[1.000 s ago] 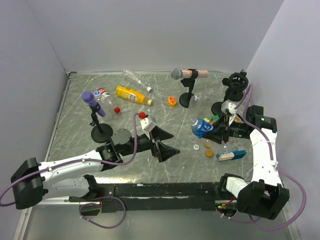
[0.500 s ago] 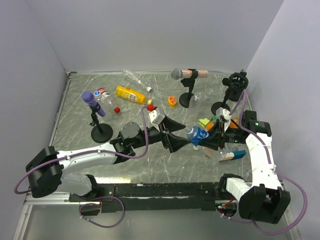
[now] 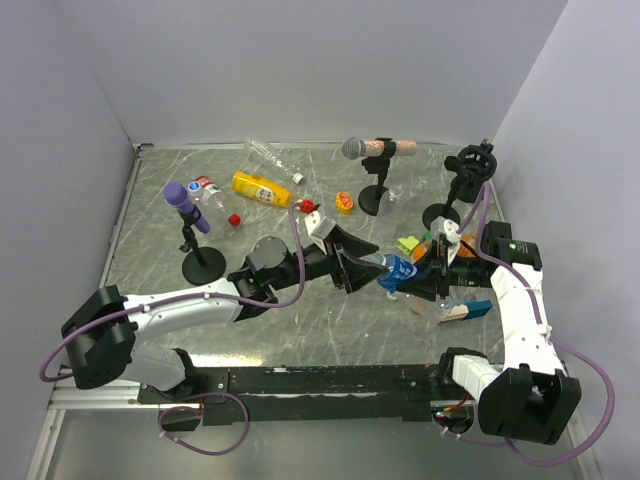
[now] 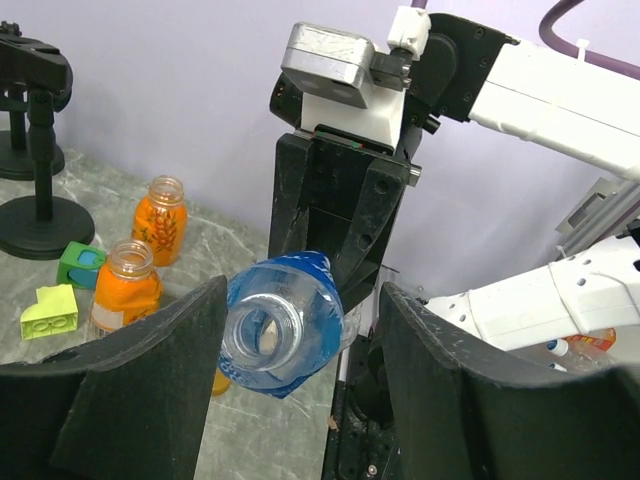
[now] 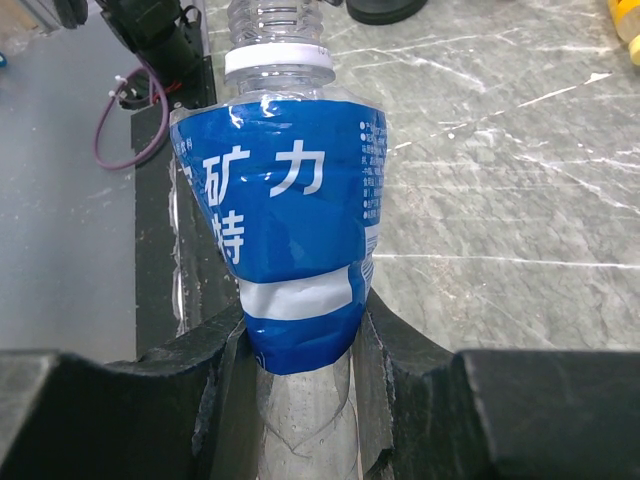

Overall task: Unscrew the bottle caps
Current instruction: Pass from the right arm to the left

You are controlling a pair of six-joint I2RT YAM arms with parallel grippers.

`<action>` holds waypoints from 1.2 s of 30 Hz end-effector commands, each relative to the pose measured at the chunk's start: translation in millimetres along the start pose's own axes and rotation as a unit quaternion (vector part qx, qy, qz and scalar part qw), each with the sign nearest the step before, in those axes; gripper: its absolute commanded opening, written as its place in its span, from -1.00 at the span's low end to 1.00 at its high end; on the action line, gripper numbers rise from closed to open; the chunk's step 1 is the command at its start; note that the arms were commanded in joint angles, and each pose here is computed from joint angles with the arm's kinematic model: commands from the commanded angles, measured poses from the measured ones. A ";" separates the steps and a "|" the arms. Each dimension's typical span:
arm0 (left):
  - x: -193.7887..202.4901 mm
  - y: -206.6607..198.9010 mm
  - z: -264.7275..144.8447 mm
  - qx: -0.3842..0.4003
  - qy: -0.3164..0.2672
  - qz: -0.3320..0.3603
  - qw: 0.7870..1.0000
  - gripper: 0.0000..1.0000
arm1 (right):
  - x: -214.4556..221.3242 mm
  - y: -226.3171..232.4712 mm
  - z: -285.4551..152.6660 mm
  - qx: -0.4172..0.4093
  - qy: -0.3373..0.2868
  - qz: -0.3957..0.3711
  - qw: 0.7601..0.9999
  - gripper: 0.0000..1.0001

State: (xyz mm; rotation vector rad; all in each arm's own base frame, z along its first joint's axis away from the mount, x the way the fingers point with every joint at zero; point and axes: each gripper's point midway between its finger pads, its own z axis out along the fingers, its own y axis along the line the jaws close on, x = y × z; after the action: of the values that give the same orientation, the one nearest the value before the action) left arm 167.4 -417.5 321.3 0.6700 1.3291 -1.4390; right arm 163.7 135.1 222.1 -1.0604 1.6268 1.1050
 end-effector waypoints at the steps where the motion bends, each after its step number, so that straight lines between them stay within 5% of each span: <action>1: 3.8 4.1 7.3 -0.014 0.016 -0.011 1.000 0.36 | -19.4 8.3 1.3 -0.015 -0.032 -0.021 0.999 -0.60; 18: -6.8 -4.1 1.7 0.009 -0.012 -0.036 0.999 0.35 | -17.3 8.6 2.0 -0.018 -0.033 -0.012 0.999 -0.60; 26: -0.7 -4.7 4.2 0.018 0.002 -0.039 0.999 -0.11 | -17.5 8.9 2.0 -0.019 -0.034 -0.013 0.999 -0.60; 33: 8.3 -2.3 6.2 0.016 0.026 -0.043 0.999 0.07 | -18.5 9.0 1.9 -0.019 -0.035 -0.015 0.999 -0.59; 36: 7.8 -5.1 7.5 0.024 0.027 -0.044 0.998 -0.03 | -18.0 8.7 2.0 -0.019 -0.034 -0.014 0.999 -0.58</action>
State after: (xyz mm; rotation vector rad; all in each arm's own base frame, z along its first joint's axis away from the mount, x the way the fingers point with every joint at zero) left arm 171.9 -423.0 299.4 0.6536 1.4466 -1.4800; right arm 166.3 137.0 224.7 -1.0686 1.5843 1.1102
